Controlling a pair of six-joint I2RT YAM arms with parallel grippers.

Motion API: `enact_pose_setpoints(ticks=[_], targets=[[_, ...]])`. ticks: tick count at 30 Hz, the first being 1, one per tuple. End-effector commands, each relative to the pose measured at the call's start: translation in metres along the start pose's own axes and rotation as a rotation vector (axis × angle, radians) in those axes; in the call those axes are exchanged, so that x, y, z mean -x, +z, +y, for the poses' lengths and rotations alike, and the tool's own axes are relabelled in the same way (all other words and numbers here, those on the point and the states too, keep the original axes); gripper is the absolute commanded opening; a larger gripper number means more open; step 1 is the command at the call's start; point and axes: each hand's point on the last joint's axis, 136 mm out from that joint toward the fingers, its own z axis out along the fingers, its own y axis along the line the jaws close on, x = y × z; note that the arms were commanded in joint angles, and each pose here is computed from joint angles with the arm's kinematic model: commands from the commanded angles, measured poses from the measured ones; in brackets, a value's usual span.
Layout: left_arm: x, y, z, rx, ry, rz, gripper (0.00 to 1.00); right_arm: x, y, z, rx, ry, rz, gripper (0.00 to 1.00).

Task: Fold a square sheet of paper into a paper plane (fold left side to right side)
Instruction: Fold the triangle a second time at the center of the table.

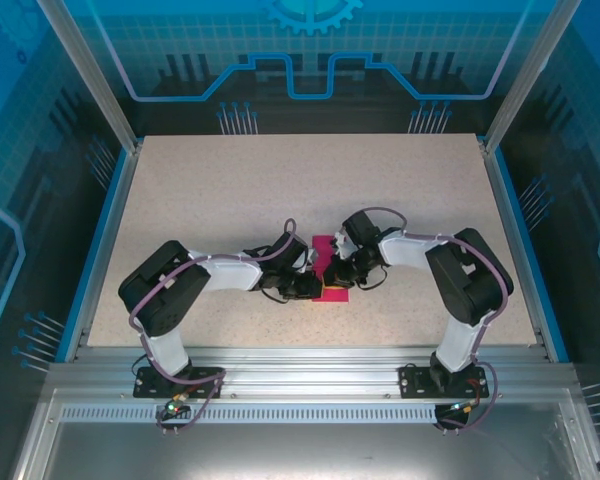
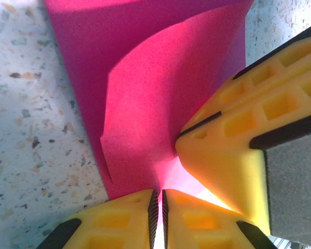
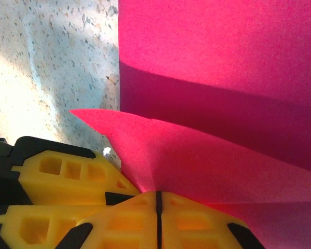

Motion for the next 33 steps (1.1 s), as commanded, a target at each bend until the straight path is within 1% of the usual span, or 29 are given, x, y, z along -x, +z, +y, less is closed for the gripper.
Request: enact_pose_setpoints(ticks=[1, 8, 13, 18, 25, 33], targets=[[-0.024, 0.002, 0.047, 0.176, -0.053, 0.057, 0.17, -0.006, 0.008, 0.004, -0.006, -0.017, 0.049, 0.08], [-0.03, 0.002, 0.06, 0.234, -0.076, 0.069, 0.15, -0.003, 0.008, -0.021, -0.12, 0.003, 0.034, 0.09], [-0.035, 0.004, 0.066, 0.248, -0.085, 0.079, 0.15, 0.008, 0.0, -0.026, -0.128, 0.007, 0.003, 0.09], [-0.039, 0.006, 0.072, 0.262, -0.089, 0.088, 0.15, 0.02, -0.01, -0.034, -0.168, -0.011, -0.006, 0.1], [-0.042, 0.005, 0.075, 0.27, -0.092, 0.091, 0.14, 0.029, -0.021, -0.06, -0.219, 0.009, -0.014, 0.1], [-0.041, 0.004, 0.073, 0.263, -0.088, 0.087, 0.14, 0.037, -0.031, -0.08, -0.23, 0.038, -0.027, 0.1]])
